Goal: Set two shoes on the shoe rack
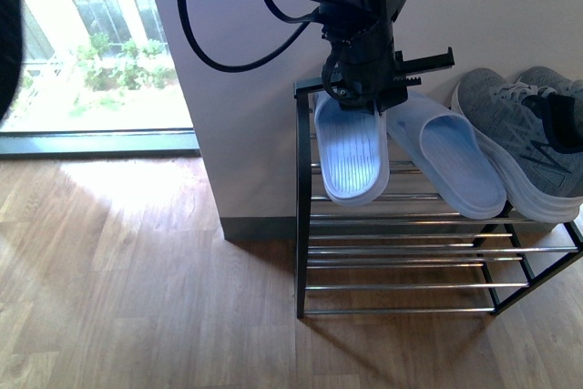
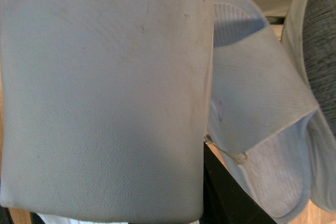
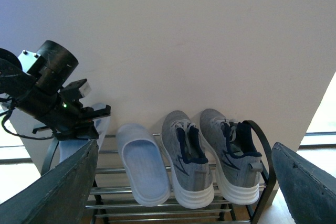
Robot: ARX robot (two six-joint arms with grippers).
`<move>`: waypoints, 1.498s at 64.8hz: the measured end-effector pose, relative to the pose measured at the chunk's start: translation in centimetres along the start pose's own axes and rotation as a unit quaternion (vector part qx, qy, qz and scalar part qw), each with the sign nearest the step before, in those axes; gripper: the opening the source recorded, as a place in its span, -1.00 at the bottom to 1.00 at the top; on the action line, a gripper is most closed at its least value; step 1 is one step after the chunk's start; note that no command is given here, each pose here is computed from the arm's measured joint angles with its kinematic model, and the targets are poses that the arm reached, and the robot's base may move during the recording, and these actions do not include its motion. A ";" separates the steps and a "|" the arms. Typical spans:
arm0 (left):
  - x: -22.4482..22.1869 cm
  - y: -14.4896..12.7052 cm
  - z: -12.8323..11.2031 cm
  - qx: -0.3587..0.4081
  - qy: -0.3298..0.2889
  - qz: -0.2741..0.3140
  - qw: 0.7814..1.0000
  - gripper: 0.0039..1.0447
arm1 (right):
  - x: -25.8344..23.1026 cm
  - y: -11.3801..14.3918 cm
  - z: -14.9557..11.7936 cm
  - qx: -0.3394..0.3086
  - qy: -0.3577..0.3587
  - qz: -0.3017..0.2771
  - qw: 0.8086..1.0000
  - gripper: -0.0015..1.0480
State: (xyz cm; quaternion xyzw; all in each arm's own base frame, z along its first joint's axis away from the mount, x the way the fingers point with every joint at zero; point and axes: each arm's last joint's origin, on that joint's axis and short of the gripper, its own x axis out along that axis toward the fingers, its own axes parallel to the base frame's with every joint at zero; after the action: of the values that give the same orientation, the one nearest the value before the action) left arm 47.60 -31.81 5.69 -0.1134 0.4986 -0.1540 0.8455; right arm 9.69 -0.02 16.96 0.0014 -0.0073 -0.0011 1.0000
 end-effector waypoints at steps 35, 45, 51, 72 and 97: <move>0.6 0.5 -0.6 -0.001 -0.014 0.016 1.000 -0.08 | 0.0 0.0 0.0 0.000 0.000 0.000 1.000 0.82; -3.2 -0.2 0.5 -0.010 -0.066 0.013 0.998 0.40 | 0.0 0.0 0.0 0.000 0.000 0.000 1.000 0.82; -6.4 -0.7 1.1 -0.019 -0.108 0.006 0.994 0.67 | 0.0 0.0 0.0 0.000 0.000 0.000 1.000 0.82; -19.1 3.2 -1.0 -0.045 -0.251 0.087 0.963 0.83 | 0.0 0.0 0.0 0.000 0.000 0.000 1.000 0.82; -33.5 11.5 -9.6 -0.062 -0.333 0.240 0.910 0.83 | 0.0 0.0 0.0 0.000 0.000 0.000 1.000 0.82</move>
State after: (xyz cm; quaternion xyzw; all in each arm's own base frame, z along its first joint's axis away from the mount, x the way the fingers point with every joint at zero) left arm 25.65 -8.96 24.23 -0.0875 0.2091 0.1317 0.9650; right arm 9.69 -0.02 16.96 0.0014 -0.0073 -0.0011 1.0000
